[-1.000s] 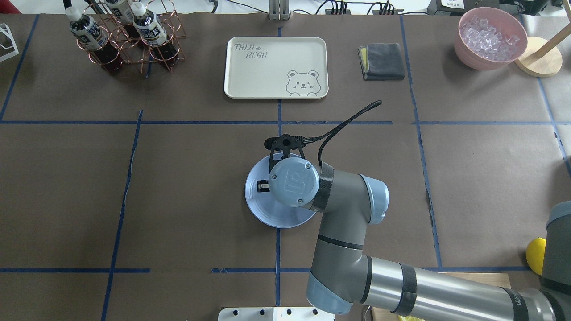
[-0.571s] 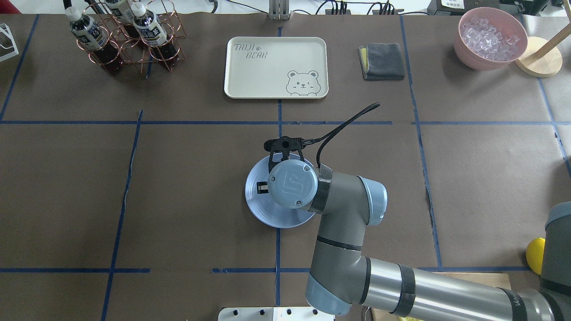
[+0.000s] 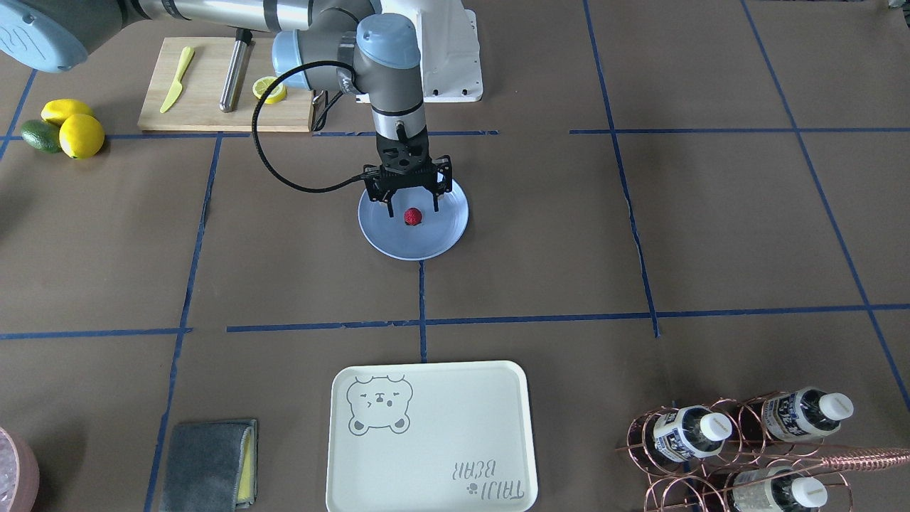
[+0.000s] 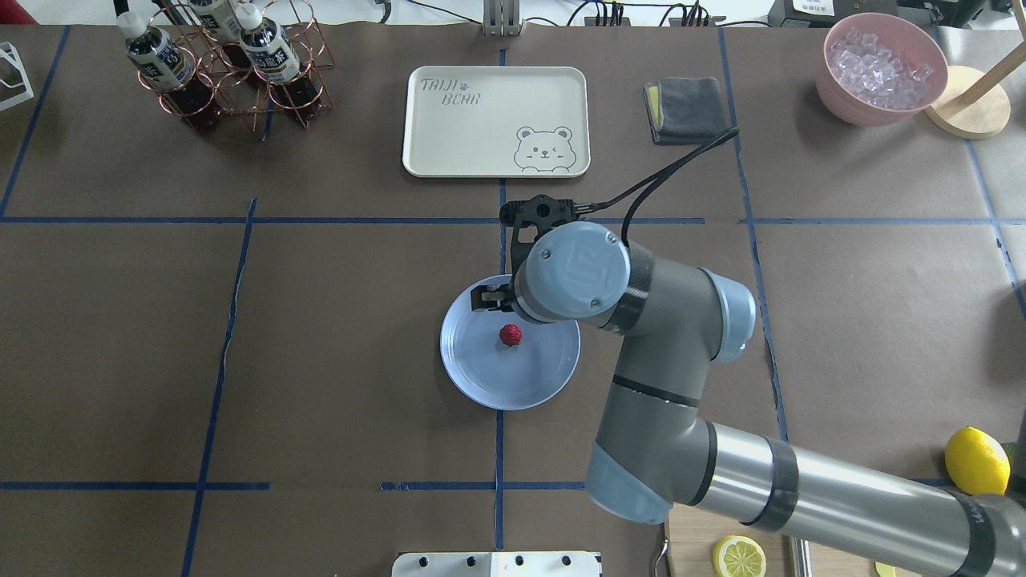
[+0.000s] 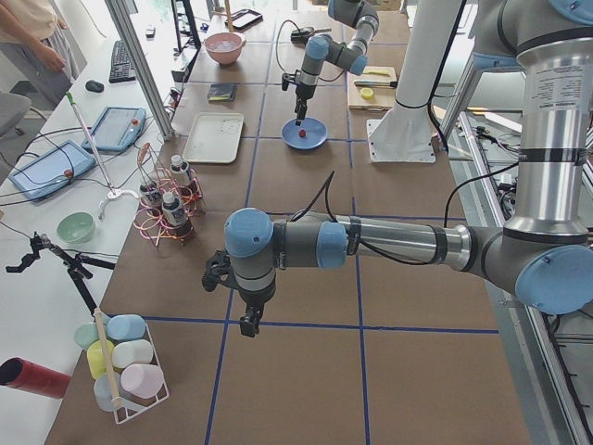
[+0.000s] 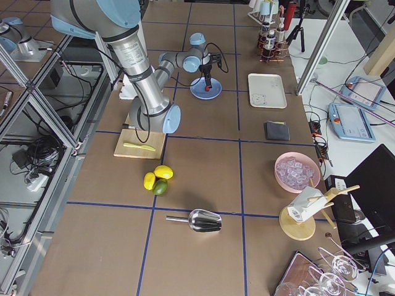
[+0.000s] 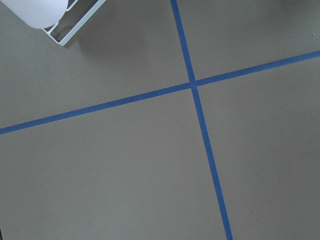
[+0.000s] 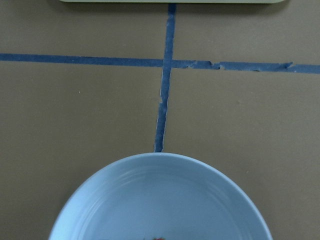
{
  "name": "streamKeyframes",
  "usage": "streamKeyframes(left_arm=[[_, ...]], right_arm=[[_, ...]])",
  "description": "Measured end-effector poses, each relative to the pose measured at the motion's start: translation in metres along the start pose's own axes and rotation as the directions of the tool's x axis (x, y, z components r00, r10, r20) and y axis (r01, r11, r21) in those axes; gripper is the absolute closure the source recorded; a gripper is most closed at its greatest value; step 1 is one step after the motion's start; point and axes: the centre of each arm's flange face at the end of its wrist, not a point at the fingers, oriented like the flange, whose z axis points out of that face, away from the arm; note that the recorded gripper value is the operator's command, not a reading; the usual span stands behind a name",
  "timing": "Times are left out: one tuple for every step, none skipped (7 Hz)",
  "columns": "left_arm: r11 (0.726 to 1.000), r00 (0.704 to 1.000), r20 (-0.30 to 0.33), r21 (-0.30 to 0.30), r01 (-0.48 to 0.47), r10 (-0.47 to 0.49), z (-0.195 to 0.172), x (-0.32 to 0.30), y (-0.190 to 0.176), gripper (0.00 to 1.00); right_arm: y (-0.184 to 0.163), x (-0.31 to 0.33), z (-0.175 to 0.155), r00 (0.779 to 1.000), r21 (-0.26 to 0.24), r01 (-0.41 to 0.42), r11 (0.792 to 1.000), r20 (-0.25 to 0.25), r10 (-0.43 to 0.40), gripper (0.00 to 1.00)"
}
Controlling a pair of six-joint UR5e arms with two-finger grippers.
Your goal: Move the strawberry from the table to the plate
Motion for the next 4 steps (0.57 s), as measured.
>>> streamKeyframes(left_arm=[[1.000,1.000,-0.002,-0.006,0.006,-0.006,0.002,-0.001,0.004,0.00],[1.000,1.000,-0.003,-0.011,0.012,-0.012,0.005,-0.002,0.010,0.00],[1.000,1.000,-0.001,-0.014,0.015,-0.015,0.006,-0.003,0.013,0.00],[1.000,1.000,0.000,-0.014,0.015,-0.015,0.005,-0.002,0.015,0.00]], right_arm=[[-0.029,0.040,-0.024,0.999,-0.010,0.029,1.000,0.018,-0.029,0.00],[-0.059,0.095,-0.043,0.997,-0.029,0.073,0.997,0.020,-0.073,0.00],[-0.085,0.164,-0.057,0.991,-0.056,0.135,0.989,0.008,-0.135,0.00],[-0.101,0.247,-0.072,0.977,-0.087,0.210,0.974,-0.008,-0.212,0.00]])
